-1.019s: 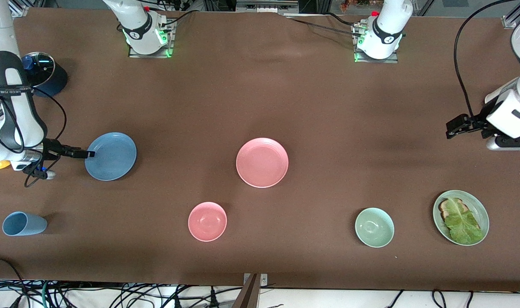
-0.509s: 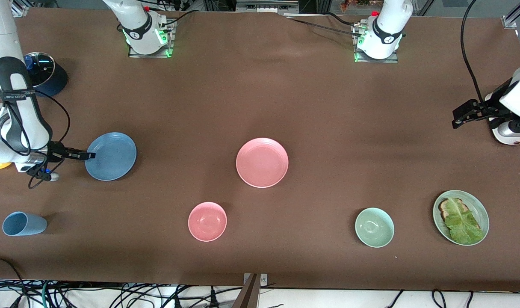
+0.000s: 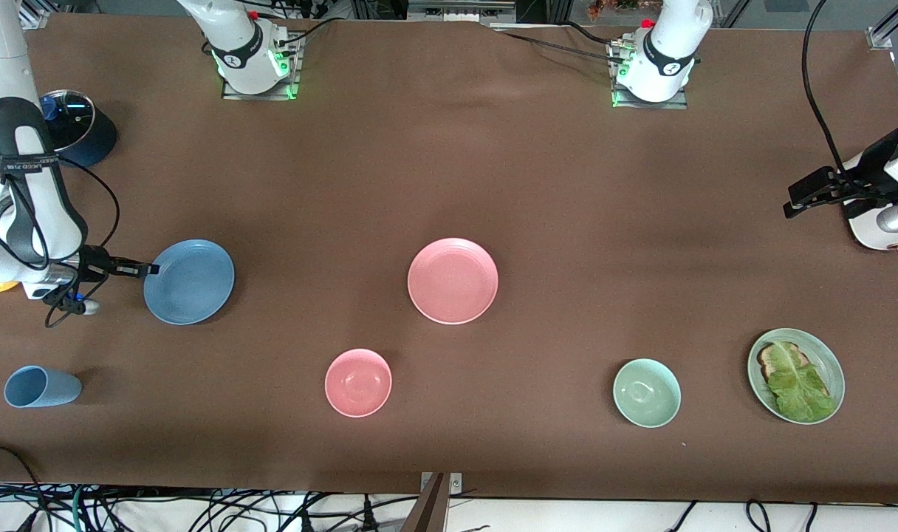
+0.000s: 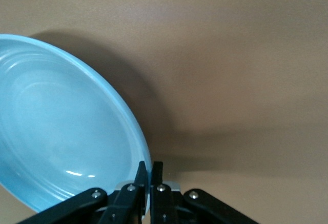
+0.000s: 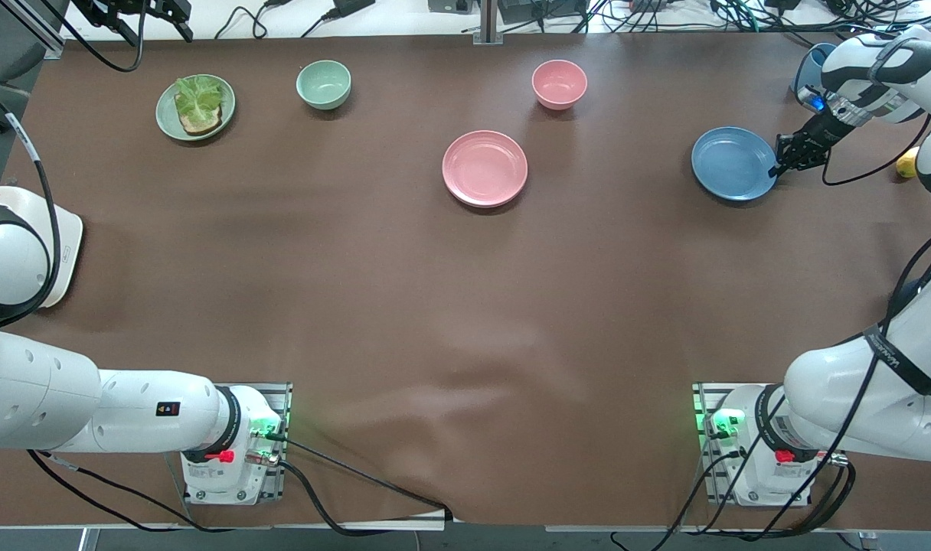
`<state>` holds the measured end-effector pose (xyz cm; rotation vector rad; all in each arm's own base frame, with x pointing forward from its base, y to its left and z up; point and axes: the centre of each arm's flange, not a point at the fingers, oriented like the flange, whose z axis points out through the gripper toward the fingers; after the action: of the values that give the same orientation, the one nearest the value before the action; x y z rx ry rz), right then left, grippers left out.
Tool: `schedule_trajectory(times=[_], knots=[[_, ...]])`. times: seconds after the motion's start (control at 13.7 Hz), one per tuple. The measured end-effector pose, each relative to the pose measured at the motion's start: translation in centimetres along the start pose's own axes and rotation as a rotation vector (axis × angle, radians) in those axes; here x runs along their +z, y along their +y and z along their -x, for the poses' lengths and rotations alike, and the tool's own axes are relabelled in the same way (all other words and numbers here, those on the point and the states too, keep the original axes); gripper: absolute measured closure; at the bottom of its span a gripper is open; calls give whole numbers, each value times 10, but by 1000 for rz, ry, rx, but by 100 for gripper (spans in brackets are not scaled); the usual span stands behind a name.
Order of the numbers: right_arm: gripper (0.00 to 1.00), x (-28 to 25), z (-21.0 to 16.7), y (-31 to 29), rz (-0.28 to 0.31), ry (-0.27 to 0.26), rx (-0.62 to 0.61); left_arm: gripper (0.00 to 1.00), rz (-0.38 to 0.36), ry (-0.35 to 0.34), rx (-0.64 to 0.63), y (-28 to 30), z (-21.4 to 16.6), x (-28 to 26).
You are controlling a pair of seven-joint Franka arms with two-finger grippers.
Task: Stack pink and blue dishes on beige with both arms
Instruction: 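Grip the blue plate's rim with the right gripper, then carry the blue plate with the right gripper onto the pink plate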
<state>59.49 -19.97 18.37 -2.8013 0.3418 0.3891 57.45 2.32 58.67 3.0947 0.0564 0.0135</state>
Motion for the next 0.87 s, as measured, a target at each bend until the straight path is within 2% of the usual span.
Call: schedule_trajectory(times=[0.29,0.44,0.58,0.87], knots=[[96,-20,0,-26,-55,-81,-34,0,1,18,4,2,8,-20],[96,-33,0,-55,-81,-100,-47,0,2,16,10,5,13,-25],[96,-46,5,-97,-95,-121,-6,0,2,16,15,8,14,-26],[96,-70,30,-221,-104,-125,76,0,4,7,27,15,24,-35]])
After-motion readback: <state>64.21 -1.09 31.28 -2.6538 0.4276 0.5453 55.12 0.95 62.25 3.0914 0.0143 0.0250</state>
